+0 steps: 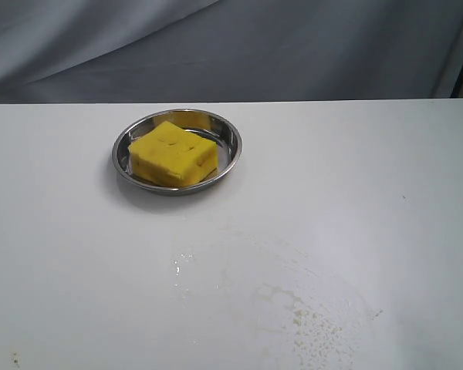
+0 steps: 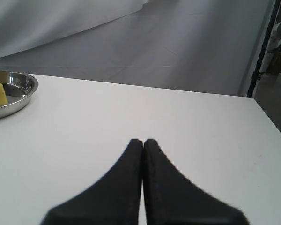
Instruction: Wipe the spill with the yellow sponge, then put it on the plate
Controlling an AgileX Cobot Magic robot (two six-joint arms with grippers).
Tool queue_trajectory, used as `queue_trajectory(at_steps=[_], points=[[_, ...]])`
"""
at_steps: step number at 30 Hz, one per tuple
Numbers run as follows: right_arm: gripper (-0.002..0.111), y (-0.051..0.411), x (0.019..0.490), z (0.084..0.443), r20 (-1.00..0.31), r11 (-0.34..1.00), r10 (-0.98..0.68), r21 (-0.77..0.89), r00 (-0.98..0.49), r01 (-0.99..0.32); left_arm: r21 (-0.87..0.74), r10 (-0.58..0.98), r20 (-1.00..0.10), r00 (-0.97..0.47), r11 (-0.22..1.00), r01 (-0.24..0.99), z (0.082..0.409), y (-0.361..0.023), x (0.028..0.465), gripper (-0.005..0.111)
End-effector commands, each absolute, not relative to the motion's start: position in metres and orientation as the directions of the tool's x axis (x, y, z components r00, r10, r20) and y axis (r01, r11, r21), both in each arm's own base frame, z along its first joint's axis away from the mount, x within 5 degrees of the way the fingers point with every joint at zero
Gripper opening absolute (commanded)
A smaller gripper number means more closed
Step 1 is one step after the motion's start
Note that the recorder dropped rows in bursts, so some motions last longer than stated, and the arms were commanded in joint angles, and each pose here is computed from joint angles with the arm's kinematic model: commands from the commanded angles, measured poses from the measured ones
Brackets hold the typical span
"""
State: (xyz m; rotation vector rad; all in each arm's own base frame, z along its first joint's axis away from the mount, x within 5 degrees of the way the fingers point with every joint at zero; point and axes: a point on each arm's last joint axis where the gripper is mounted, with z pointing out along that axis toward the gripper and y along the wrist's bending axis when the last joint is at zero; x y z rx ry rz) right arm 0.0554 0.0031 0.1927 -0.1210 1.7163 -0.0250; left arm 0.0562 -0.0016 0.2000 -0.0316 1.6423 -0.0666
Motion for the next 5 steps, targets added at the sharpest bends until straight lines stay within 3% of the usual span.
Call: queue_trajectory(at_steps=[1, 5], points=[[0.0, 0.003, 0.0555, 0.1926, -0.987, 0.995, -0.09, -0.083, -0.134, -0.063, -0.082, -0.08, -0.994, -0.073, 0.996, 0.027, 0.1989, -0.0021, 0.0562, 0.0], [0.0, 0.003, 0.0555, 0.1926, -0.987, 0.995, -0.09, -0.083, -0.134, -0.063, -0.082, -0.08, -0.994, -0.073, 0.996, 0.027, 0.1989, -0.0021, 0.0562, 0.0]])
